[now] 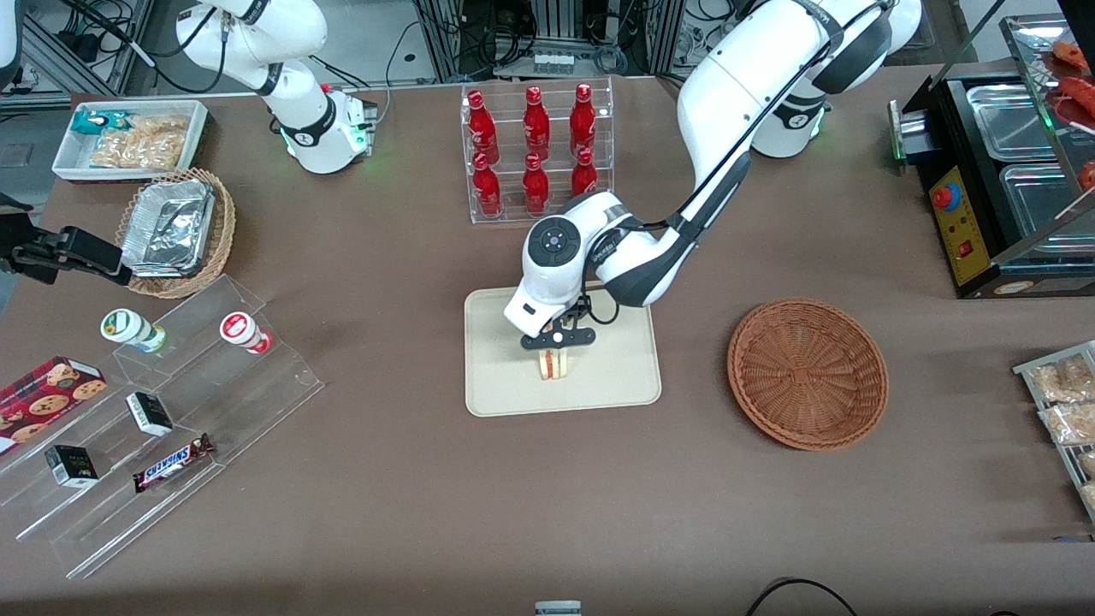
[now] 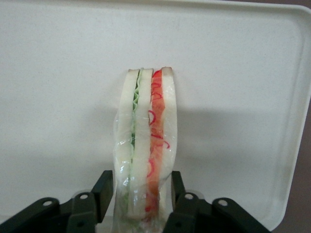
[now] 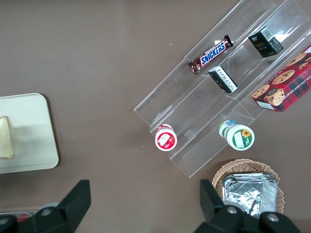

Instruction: Place sandwich from basket to tray

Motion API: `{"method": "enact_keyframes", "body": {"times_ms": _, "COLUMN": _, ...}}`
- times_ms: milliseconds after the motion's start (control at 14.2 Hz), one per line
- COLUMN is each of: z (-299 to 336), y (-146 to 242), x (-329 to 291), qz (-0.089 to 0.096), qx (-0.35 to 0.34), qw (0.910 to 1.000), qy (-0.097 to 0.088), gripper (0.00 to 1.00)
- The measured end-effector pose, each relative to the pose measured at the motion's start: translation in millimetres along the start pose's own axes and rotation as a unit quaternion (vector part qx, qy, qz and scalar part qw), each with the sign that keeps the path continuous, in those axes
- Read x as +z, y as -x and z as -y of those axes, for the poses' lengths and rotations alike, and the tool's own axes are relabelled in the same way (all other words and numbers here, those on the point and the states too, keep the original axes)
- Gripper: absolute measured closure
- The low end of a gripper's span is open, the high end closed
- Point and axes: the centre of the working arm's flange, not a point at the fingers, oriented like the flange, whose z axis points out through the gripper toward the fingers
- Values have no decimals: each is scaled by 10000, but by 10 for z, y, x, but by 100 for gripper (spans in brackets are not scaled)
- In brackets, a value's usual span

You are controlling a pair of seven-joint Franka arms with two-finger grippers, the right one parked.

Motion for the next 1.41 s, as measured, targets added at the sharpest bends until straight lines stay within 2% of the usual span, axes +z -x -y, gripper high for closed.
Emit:
{"method": "enact_keyframes", "body": {"times_ms": 141, "z": -10, "y": -56, "x": -73, "qz": -85, "qx": -5, "qw": 10000, "qy": 41, "gripper": 20}}
{"method": "enact_keyframes", "body": {"times_ms": 282, "z": -5, "y": -163, "x": -280, "qz": -313, "qx": 0, "qw": 9995, "qy": 101, "gripper": 1}}
{"method": "enact_keyframes", "body": {"times_ms": 423, "z": 133, "y": -352, "x": -666, "qz": -537, "qx": -141, "qw": 9984, "qy": 123, "gripper": 0}}
{"method": "enact_keyframes", "body": {"times_ms": 634, "z": 559, "y": -550, "x": -1304, "qz": -597, "qx": -292, "qw": 9975, "qy": -247, "gripper": 0}}
{"method": "enact_keyframes", "body": {"times_ms": 845, "z": 1212, "y": -655, "x": -1893, "qz": -512, "qx": -81, "qw": 9957, "qy": -763, "gripper": 0}}
{"method": "enact_keyframes", "body": {"times_ms": 986, "z": 1757, "y": -707, "x": -2234, "qz": -430, "qx": 141, "qw": 9940, "qy": -998, "gripper": 0}}
{"method": "enact_keyframes", "body": {"times_ms": 1197, "z": 2485, "y": -629, "x": -2638, "qz": -77, "qx": 444, "qw": 9919, "qy": -1189, "gripper": 0}}
{"method": "enact_keyframes", "body": {"times_ms": 1338, "z": 2832, "y": -529, "x": -2973, "qz": 158, "qx": 513, "qw": 9918, "qy": -1164, "gripper": 0}}
{"method": "enact_keyframes", "body": {"times_ms": 1408, "z": 2952, "y": -468, "x": -3138, "qz": 183, "qx": 480, "qw": 9918, "qy": -1169, "gripper": 0}}
